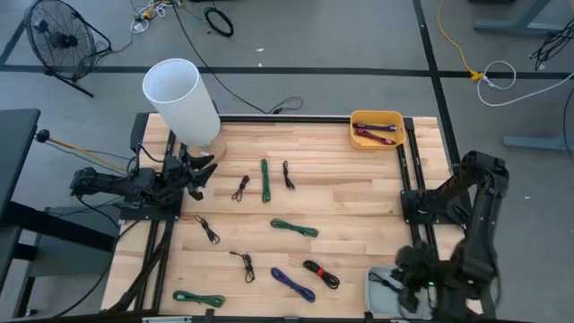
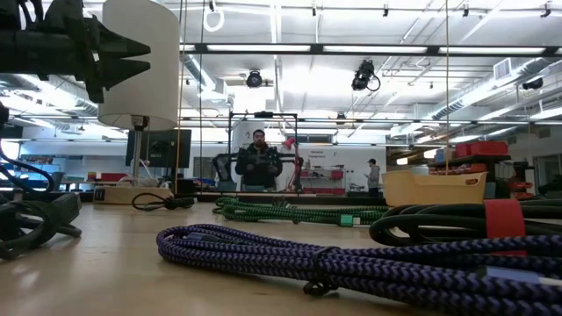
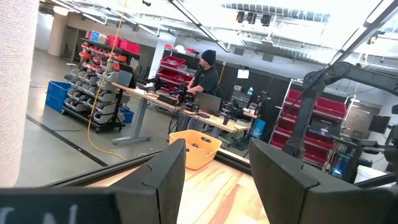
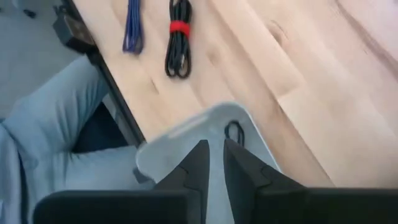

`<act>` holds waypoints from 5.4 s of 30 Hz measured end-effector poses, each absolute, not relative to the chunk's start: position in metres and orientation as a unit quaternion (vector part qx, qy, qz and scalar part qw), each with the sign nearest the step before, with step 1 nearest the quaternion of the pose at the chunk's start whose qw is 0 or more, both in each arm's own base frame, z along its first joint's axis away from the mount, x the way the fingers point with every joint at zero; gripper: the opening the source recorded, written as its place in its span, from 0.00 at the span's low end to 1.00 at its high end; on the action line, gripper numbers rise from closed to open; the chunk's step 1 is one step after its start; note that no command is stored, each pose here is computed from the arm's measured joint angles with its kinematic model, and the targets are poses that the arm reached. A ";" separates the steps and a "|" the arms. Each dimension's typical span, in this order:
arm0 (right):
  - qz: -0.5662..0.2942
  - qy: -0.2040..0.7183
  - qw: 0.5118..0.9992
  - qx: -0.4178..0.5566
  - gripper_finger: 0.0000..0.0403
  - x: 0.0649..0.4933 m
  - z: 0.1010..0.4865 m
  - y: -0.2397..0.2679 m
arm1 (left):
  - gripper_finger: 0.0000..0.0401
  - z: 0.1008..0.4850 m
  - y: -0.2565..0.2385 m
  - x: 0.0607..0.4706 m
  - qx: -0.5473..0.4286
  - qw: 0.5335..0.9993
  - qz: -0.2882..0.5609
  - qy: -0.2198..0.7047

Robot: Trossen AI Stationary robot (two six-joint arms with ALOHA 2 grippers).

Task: Pick & Place USB Port
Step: Put the black USB cable into the gray bin

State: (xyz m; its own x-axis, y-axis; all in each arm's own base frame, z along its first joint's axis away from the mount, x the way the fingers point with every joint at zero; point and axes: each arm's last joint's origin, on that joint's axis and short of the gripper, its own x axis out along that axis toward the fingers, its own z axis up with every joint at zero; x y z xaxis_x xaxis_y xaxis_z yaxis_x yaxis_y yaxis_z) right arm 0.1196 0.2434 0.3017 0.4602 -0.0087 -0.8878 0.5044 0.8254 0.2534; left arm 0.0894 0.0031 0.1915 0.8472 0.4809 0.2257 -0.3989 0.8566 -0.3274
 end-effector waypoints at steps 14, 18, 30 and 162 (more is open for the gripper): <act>-0.034 0.465 0.871 0.154 0.17 0.229 0.289 0.227 | 0.45 0.191 0.003 0.089 -0.135 0.952 0.231 -0.151; -0.029 0.518 0.845 0.134 0.23 0.248 0.265 0.226 | 0.45 0.191 0.003 0.089 -0.135 0.952 0.231 -0.151; -0.007 0.565 0.813 0.137 0.37 0.287 0.222 0.224 | 0.45 0.191 0.003 0.089 -0.135 0.952 0.231 -0.151; -0.182 0.606 0.743 0.220 0.23 0.104 0.316 0.264 | 0.45 0.191 0.003 0.090 -0.134 0.952 0.231 -0.149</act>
